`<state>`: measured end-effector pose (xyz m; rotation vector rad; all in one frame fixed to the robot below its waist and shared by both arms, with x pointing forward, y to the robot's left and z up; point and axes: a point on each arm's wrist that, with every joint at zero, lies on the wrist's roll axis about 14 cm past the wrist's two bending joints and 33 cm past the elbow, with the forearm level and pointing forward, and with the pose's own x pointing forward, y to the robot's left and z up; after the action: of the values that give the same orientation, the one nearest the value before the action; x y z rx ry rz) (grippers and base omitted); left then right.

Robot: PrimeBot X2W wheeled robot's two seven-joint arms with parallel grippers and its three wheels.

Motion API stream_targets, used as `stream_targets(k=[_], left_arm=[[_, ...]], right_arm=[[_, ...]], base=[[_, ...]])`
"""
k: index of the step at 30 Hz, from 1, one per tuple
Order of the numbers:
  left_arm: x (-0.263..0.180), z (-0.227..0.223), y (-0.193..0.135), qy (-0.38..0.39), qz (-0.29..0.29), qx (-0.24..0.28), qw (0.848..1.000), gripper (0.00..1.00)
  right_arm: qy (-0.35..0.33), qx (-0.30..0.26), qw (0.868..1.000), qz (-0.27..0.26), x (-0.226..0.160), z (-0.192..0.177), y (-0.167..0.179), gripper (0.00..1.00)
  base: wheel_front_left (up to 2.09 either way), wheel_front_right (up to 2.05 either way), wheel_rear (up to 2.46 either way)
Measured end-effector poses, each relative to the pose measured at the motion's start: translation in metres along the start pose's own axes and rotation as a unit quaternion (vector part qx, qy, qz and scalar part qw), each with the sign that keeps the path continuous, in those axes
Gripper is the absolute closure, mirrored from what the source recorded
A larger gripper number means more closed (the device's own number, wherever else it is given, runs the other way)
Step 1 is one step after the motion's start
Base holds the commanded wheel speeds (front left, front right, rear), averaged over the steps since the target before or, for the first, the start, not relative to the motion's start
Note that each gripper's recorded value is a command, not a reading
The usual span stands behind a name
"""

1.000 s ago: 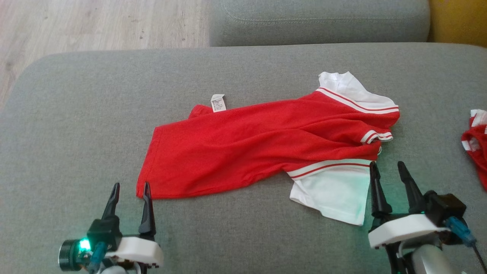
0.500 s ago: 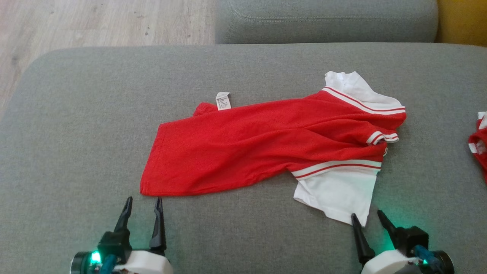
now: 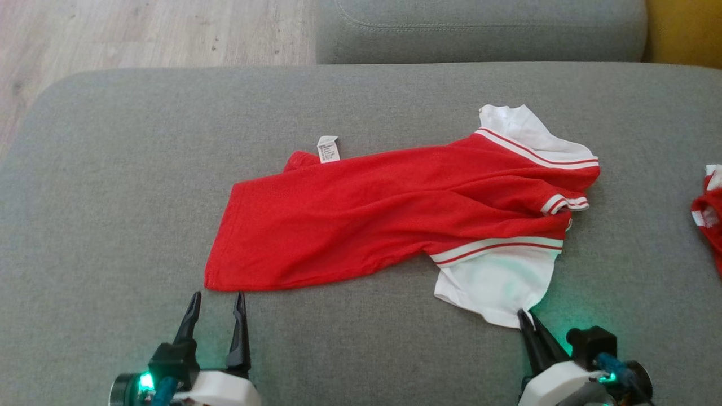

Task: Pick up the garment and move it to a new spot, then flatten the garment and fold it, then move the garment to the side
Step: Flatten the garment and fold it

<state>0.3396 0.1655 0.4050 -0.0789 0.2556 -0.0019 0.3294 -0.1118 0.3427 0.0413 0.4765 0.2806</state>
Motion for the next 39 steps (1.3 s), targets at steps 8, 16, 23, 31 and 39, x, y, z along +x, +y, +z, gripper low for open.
stream_targets(k=[8,16,23,31,39], left_arm=[[0.002,-0.009,0.002,0.015,0.006,-0.02,1.0,0.0],[0.012,-0.016,0.0,0.031,0.0,-0.048,0.998,0.0],[0.025,-0.024,-0.012,0.05,-0.025,-0.07,0.996,0.0],[0.023,-0.05,-0.021,0.095,-0.033,-0.077,0.992,0.3],[0.028,-0.041,-0.026,0.086,-0.044,-0.079,0.992,1.0]], right_arm=[[-0.012,0.008,0.997,-0.073,-0.01,0.006,-0.054,1.0],[-0.013,0.006,0.993,-0.114,-0.028,0.002,-0.084,1.0],[-0.014,0.005,0.993,-0.114,-0.026,0.004,-0.084,1.0],[-0.028,0.01,0.993,-0.115,-0.025,0.013,-0.084,1.0],[-0.078,0.03,0.99,-0.113,-0.022,0.042,-0.082,1.0]], base=[[0.0,0.0,0.0],[0.0,0.0,0.0],[0.0,0.0,0.0],[0.0,0.0,0.0],[0.0,0.0,0.0]])
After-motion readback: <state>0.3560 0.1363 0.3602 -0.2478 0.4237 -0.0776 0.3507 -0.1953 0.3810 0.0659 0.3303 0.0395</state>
